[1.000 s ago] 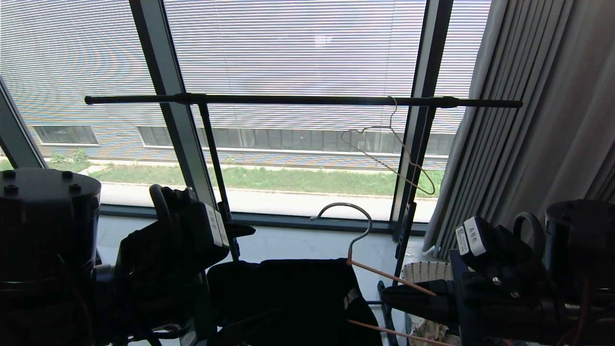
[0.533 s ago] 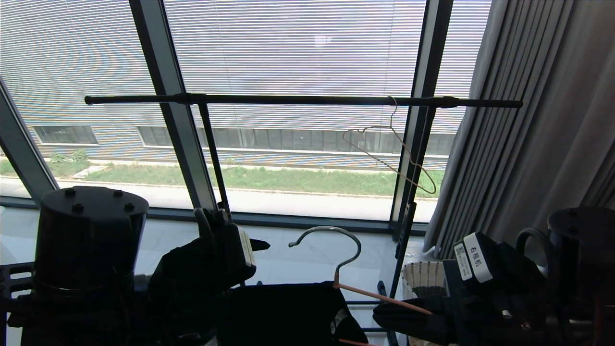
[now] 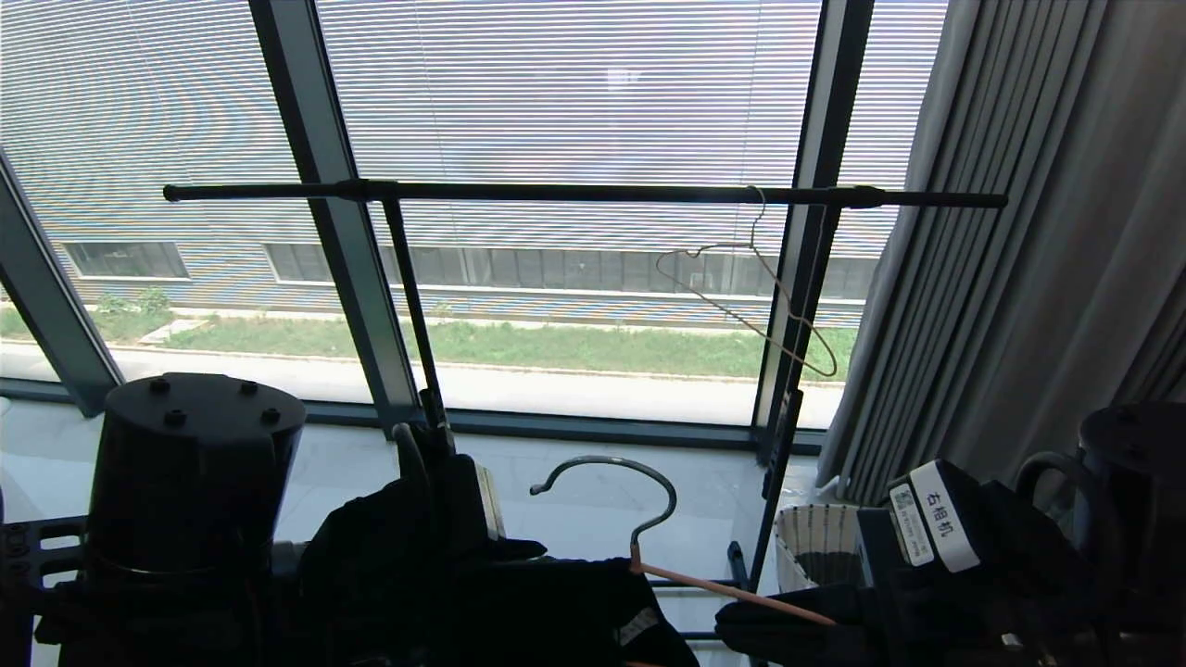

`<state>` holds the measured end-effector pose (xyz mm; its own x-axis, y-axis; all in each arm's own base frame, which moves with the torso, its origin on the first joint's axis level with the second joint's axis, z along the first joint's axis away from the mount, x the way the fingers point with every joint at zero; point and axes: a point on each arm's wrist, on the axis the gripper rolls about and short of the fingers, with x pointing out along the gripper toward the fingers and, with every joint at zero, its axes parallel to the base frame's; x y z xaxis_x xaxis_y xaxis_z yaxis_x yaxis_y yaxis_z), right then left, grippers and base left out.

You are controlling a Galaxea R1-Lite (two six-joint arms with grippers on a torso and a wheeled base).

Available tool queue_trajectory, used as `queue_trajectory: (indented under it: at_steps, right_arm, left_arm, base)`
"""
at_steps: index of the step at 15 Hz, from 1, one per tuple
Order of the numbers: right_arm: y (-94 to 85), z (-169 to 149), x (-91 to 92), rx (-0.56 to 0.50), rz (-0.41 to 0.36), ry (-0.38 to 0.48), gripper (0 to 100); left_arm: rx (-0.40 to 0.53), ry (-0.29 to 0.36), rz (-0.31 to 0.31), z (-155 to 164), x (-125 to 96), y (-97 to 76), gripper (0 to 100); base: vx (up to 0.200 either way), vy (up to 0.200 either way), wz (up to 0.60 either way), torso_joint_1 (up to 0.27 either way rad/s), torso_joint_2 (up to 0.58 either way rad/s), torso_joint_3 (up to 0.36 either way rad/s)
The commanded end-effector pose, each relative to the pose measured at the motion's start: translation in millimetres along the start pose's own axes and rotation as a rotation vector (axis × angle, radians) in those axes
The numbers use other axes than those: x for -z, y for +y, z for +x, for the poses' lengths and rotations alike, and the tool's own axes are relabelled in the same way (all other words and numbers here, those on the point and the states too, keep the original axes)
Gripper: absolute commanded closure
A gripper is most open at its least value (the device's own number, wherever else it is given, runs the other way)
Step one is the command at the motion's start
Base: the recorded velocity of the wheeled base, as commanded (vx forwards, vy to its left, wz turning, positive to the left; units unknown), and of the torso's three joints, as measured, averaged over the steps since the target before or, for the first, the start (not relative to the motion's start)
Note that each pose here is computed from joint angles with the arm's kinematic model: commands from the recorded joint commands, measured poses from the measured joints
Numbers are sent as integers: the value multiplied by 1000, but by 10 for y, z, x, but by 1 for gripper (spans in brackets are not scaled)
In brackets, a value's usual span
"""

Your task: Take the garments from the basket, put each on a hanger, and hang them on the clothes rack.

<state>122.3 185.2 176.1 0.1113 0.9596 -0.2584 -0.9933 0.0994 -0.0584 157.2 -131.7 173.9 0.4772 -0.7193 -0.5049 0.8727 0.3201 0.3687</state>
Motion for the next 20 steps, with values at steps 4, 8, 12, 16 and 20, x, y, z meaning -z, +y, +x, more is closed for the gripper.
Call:
queue_trajectory:
  at_steps: [4, 8, 12, 16, 20]
  right_arm:
    - [1, -34, 8, 83, 2, 24, 0]
    - [-187, -94, 70, 181, 26, 51, 0]
    - [-353, -154, 118, 256, 18, 68, 0]
    - [-491, 59, 201, 245, 53, 112, 0]
    - [-750, 407, 146, 334, 119, 87, 0]
  left_arm:
    - [-43, 8, 1, -31, 24, -12, 100]
    - [-148, 89, -56, -134, 213, 51, 100]
    - [-312, 94, -330, -213, 216, 276, 100]
    - [-444, -2, -447, -242, -17, 478, 100]
    - [-503, -19, -442, -233, -49, 521, 100]
  base:
    - [0, 0, 0, 0, 0, 0]
    - [0, 0, 0, 0, 0, 0]
    - [0, 0, 0, 0, 0, 0]
    - [0, 0, 0, 0, 0, 0]
    - [0, 0, 0, 0, 0, 0]
